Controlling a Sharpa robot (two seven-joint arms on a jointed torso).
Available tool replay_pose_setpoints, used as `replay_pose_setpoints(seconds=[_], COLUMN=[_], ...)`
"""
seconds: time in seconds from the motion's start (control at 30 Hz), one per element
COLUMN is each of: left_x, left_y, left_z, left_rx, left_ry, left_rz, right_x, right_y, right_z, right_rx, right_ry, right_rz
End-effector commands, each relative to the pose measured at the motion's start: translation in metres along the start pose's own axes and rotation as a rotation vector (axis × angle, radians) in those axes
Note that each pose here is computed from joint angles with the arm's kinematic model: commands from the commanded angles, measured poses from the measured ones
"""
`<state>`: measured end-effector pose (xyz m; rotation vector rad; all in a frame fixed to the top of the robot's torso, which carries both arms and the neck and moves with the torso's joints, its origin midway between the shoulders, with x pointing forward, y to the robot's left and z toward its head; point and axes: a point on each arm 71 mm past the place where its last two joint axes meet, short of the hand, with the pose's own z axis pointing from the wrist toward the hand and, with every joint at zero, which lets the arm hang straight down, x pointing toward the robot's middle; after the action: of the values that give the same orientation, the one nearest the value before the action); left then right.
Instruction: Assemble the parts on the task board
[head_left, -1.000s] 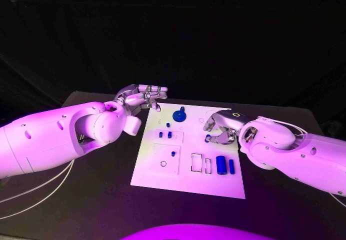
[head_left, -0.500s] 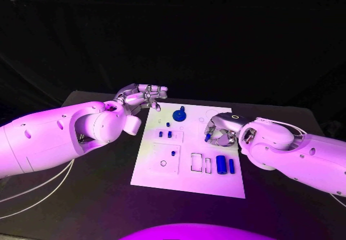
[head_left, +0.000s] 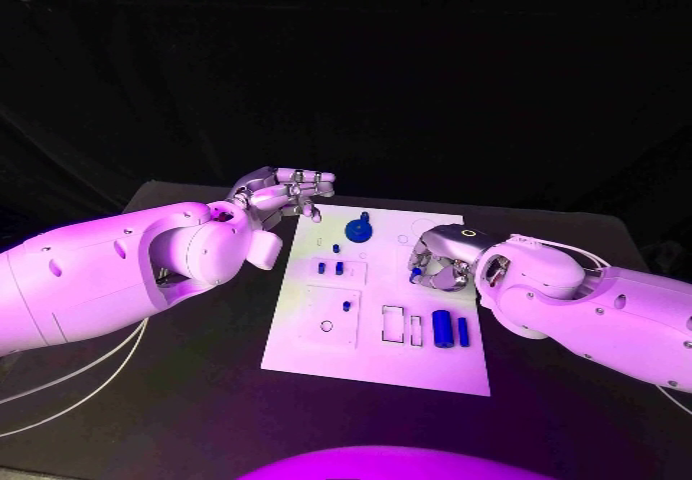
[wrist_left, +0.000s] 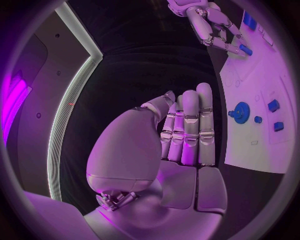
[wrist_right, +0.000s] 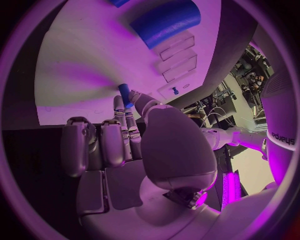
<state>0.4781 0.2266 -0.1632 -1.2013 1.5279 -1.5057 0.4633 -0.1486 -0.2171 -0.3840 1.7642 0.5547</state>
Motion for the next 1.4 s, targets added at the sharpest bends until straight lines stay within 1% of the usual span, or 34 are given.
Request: replay_pose_setpoints(seconds=[0.03,0.17,0.27,0.43,0.6,0.7,0.8,0.93,1.1,1.27,1.4], left_x=[0.0028,0.0025,0.0019,0.0007,0.0002,0.0004,0.0008,0.002,0.0036,0.0055,0.0059], left_y=[-0.0008,-0.0008,-0.0007,-0.0006,-0.0005,-0.0004,-0.0003,-0.0001,0.0004,0.0009,0.0011], left_z=[0.0003,0.0005,0.0006,0.0009,0.0011,0.0014,0.0017,0.0022,0.0031,0.0037,0.0038], left_rx=[0.005,0.004,0.004,0.005,0.005,0.005,0.005,0.005,0.004,0.002,0.001], left_ry=[0.021,0.02,0.018,0.017,0.016,0.017,0.019,0.022,0.026,0.031,0.032], left_rz=[-0.002,-0.002,-0.001,-0.001,-0.001,-0.001,-0.002,-0.002,-0.003,-0.004,-0.004], right_x=[0.0,-0.002,-0.004,-0.016,-0.026,-0.029,-0.03,-0.023,-0.006,0.011,0.021], right_y=[0.0,0.001,0.001,0.005,0.017,0.03,0.048,0.074,0.106,0.125,0.129], right_z=[0.0,-0.002,-0.006,-0.016,-0.023,-0.026,-0.025,-0.022,-0.015,-0.008,-0.004], right_rx=[0.012,0.011,0.01,-0.001,-0.037,-0.073,-0.121,-0.191,-0.274,-0.317,-0.324], right_ry=[-0.028,-0.063,-0.074,-0.098,-0.119,-0.128,-0.127,-0.115,-0.087,-0.062,-0.046], right_rz=[-0.02,-0.013,0.017,0.076,0.098,0.11,0.119,0.128,0.143,0.153,0.158])
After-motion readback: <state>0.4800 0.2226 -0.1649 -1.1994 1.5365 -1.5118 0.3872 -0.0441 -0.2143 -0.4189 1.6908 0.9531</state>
